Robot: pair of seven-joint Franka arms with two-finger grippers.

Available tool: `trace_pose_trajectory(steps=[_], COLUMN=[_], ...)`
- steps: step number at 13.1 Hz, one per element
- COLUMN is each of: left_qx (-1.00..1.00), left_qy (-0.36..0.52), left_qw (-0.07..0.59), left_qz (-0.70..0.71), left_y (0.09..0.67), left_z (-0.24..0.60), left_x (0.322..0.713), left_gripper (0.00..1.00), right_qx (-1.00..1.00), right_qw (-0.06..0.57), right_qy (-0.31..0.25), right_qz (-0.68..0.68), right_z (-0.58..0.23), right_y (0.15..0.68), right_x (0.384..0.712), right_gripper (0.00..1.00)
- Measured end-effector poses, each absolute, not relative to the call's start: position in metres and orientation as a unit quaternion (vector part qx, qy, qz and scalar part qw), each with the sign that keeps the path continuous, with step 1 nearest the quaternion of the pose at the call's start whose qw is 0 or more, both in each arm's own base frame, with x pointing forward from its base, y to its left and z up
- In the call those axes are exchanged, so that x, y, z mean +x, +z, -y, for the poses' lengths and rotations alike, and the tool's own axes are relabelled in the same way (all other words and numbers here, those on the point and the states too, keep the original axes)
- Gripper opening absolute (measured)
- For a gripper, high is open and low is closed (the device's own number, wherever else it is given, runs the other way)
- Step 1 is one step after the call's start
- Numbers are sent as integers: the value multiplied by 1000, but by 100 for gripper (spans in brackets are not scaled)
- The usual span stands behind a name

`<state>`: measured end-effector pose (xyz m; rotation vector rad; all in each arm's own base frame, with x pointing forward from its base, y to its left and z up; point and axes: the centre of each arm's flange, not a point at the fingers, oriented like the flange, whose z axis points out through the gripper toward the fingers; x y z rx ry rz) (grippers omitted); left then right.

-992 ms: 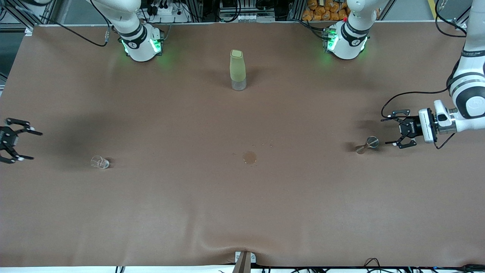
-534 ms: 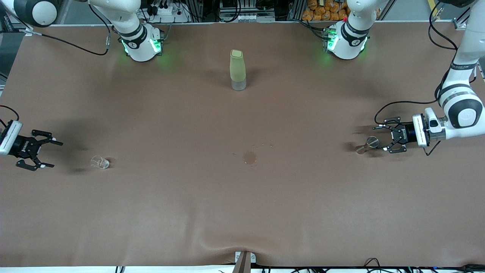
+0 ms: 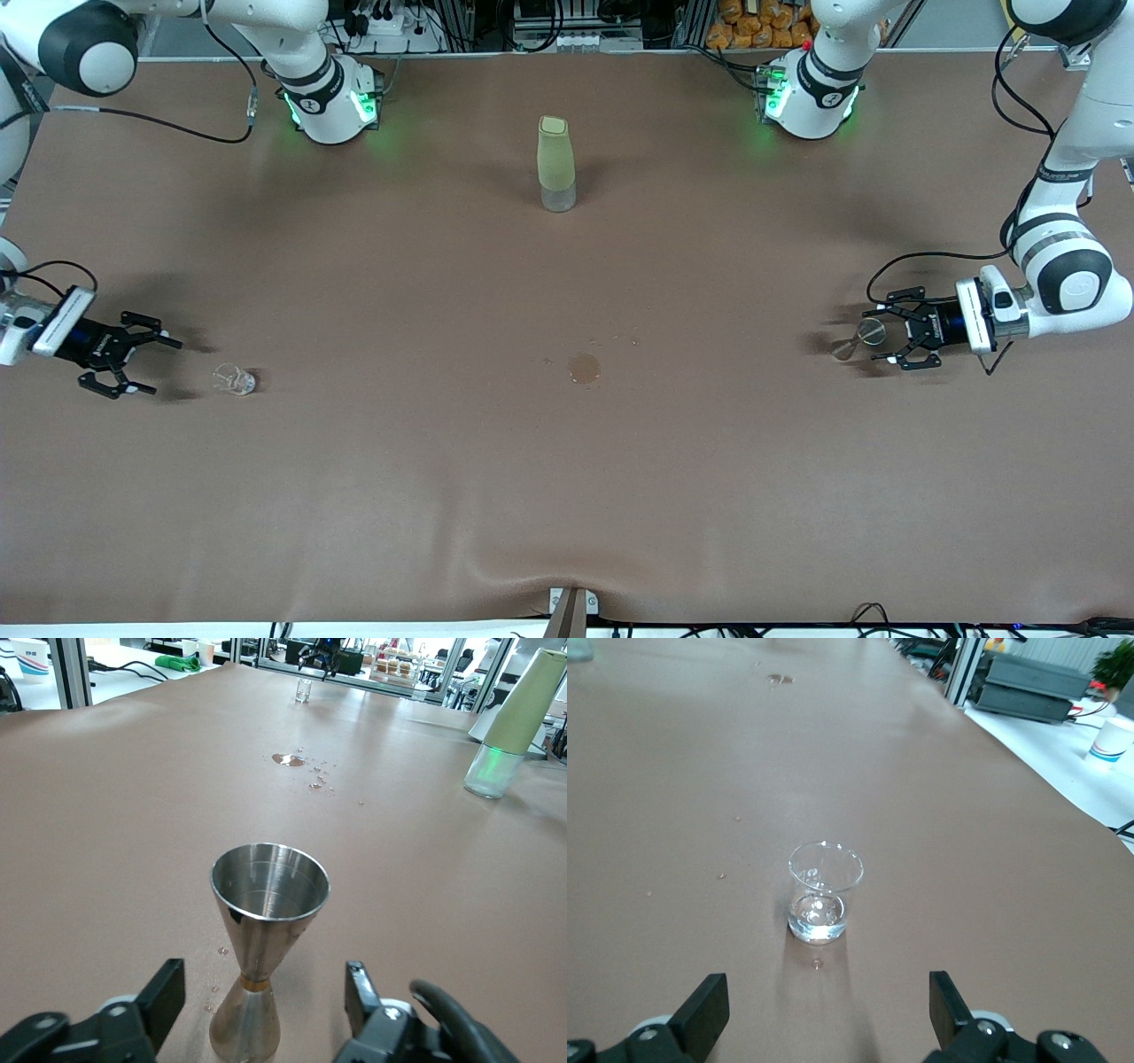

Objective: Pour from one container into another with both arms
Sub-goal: 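Close the left gripper on the jigger while the right gripper grasps the beaker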

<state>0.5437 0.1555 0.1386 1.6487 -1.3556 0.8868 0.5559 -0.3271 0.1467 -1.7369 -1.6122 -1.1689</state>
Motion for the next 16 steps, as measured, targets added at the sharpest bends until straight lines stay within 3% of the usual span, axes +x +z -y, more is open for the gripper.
trace_pose_trajectory(steps=[5, 8, 16], left_qx=[634, 631, 624], left_qy=[368, 382, 390], left_qw=[396, 397, 400], left_qz=[553, 546, 546], left_y=[134, 126, 120], left_z=[-151, -148, -143], left_x=[545, 544, 545], left_gripper=[69, 68, 60], right_qx=[-633, -630, -603], right_qw=[284, 300, 346], right_qy=[-479, -500, -530], right_qz=[537, 513, 486], right_z=[310, 304, 280], right_y=[92, 70, 51], right_x=[546, 539, 534], right_gripper=[100, 100, 100])
